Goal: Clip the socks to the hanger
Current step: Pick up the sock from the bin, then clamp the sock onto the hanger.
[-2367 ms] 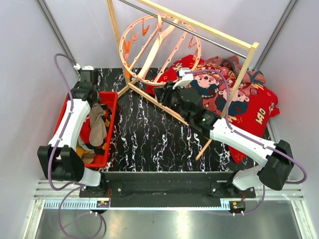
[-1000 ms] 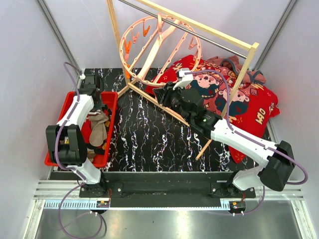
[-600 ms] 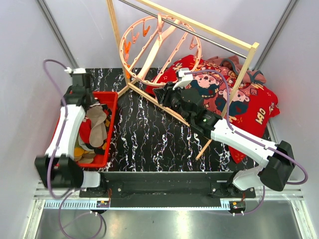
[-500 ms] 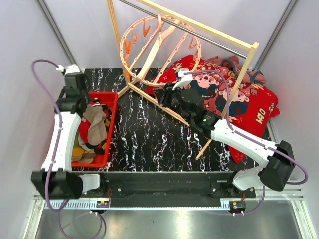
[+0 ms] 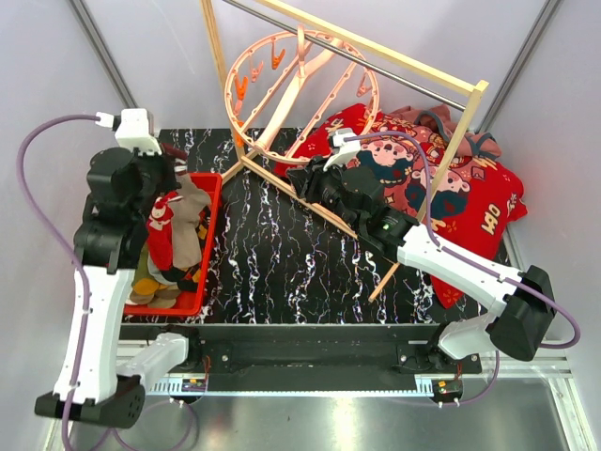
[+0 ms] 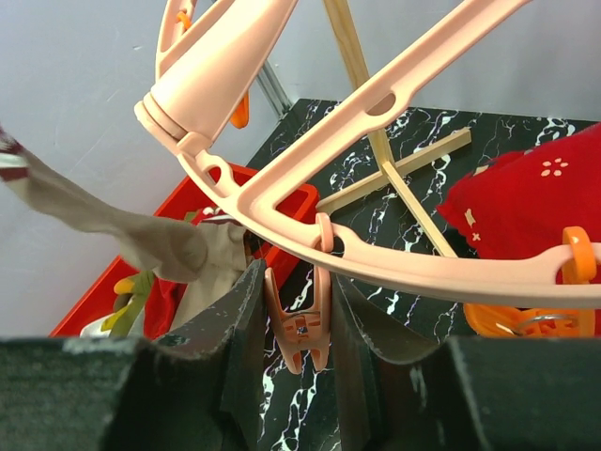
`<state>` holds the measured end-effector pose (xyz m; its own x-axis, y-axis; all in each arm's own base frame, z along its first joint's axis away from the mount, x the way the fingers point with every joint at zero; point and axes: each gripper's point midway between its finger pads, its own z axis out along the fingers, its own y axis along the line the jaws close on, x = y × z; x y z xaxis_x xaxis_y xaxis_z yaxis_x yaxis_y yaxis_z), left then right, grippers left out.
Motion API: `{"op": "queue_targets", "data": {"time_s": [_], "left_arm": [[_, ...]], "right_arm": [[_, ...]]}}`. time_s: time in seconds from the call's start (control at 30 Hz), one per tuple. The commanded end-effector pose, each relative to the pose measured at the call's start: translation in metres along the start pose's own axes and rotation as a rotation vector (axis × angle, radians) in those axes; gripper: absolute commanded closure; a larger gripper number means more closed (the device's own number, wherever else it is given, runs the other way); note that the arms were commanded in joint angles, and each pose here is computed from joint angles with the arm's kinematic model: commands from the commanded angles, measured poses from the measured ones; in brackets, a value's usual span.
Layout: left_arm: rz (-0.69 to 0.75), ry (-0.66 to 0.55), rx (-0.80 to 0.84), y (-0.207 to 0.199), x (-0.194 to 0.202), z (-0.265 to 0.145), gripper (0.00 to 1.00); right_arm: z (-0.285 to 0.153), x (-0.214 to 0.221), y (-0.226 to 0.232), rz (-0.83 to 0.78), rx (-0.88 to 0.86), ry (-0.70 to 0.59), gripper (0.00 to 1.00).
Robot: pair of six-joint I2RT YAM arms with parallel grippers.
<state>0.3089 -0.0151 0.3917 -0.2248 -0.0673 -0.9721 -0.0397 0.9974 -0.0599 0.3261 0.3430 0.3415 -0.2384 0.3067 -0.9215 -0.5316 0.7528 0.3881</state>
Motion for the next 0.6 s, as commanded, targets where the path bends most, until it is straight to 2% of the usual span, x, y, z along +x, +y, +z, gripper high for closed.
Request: {"op": "queue_targets", "data": {"time_s": [0.0,0.27,0.33,0.4,0.43,0.47,0.5,0.57], "left_arm": [[0.031,-0.201,0.319,-0.061,-0.046,-0.042,1.00],[0.034,-0.227,0.656,-0.136,-0.010,-0.061,1.00],[0.032,-0.248,0.702,-0.149,-0.006,-0.062,1.00],[0.030,-0.222,0.735,-0.163,0.016,-0.057,1.00],[0.023,-0.256,0.766,-0.172,0.013,-0.059,1.00],[0.011,-0.222,0.771,-0.177,0.033,-0.051,1.00],[-0.012,-0.254,0.783,-0.181,0.028,-0.051,1.00],[-0.079,-0.209,0.797,-0.188,0.048,-0.043,1.00]], "right_arm": [[-0.008,-0.018,0.007,-0.013,-0.035,-0.023,0.95],[-0.011,-0.026,0.012,-0.008,-0.051,-0.032,0.97],[-0.012,-0.029,0.013,-0.007,-0.054,-0.035,0.97],[-0.014,-0.033,0.014,-0.008,-0.057,-0.043,0.97],[-0.015,-0.033,0.015,-0.007,-0.057,-0.043,0.97],[-0.016,-0.035,0.014,-0.006,-0.055,-0.047,0.97],[-0.017,-0.037,0.014,-0.008,-0.057,-0.051,0.97],[-0.018,-0.039,0.014,-0.013,-0.054,-0.057,0.97]]}}
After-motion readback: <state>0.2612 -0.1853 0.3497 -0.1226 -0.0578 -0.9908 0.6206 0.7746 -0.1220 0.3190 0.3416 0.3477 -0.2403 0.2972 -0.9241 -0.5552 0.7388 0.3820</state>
